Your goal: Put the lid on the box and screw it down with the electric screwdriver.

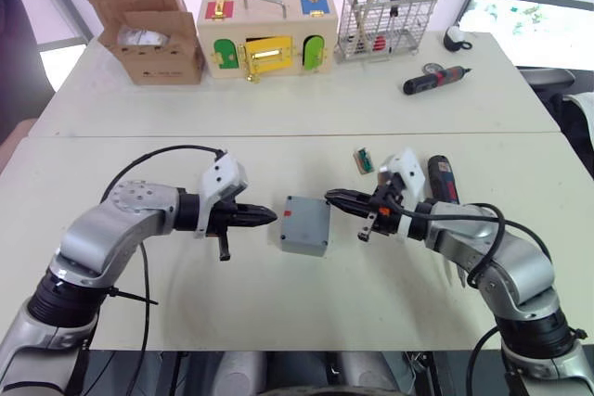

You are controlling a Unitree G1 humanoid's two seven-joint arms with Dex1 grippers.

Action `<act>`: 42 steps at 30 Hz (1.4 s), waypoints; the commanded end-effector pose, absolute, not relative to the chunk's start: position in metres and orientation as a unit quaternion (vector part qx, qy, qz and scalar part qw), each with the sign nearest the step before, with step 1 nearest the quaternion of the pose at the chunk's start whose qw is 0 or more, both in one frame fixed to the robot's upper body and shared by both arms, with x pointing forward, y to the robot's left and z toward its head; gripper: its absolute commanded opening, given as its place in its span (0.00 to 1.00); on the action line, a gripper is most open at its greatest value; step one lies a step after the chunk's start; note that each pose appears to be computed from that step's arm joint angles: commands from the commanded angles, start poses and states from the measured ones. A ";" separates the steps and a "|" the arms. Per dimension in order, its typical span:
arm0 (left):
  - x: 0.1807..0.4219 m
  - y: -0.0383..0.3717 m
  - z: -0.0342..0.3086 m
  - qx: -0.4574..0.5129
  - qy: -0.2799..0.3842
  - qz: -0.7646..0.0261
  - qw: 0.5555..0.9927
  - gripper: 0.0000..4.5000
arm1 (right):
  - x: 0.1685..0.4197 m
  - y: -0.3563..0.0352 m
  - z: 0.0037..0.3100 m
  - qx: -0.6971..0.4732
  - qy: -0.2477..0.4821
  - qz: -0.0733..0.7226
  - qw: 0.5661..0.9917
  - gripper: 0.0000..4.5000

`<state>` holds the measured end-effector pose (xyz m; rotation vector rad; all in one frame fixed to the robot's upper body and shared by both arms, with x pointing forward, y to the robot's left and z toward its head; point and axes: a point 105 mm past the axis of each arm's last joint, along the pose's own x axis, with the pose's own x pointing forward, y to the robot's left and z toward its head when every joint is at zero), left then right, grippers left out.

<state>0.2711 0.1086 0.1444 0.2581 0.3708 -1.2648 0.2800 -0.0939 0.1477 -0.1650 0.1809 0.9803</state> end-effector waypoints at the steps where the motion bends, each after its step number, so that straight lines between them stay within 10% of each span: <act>1: 0.271 0.106 0.151 0.131 0.154 -0.590 0.782 0.00 | 0.281 -0.091 0.157 -0.087 0.064 0.474 0.874 0.01; 35: 0.273 0.106 0.148 0.133 0.153 -0.586 0.784 0.00 | 0.282 -0.090 0.145 -0.092 0.081 0.476 0.871 0.01; 42: 0.279 0.106 0.160 0.114 0.135 -0.583 0.793 0.00 | 0.280 -0.095 0.145 -0.102 0.087 0.480 0.867 0.64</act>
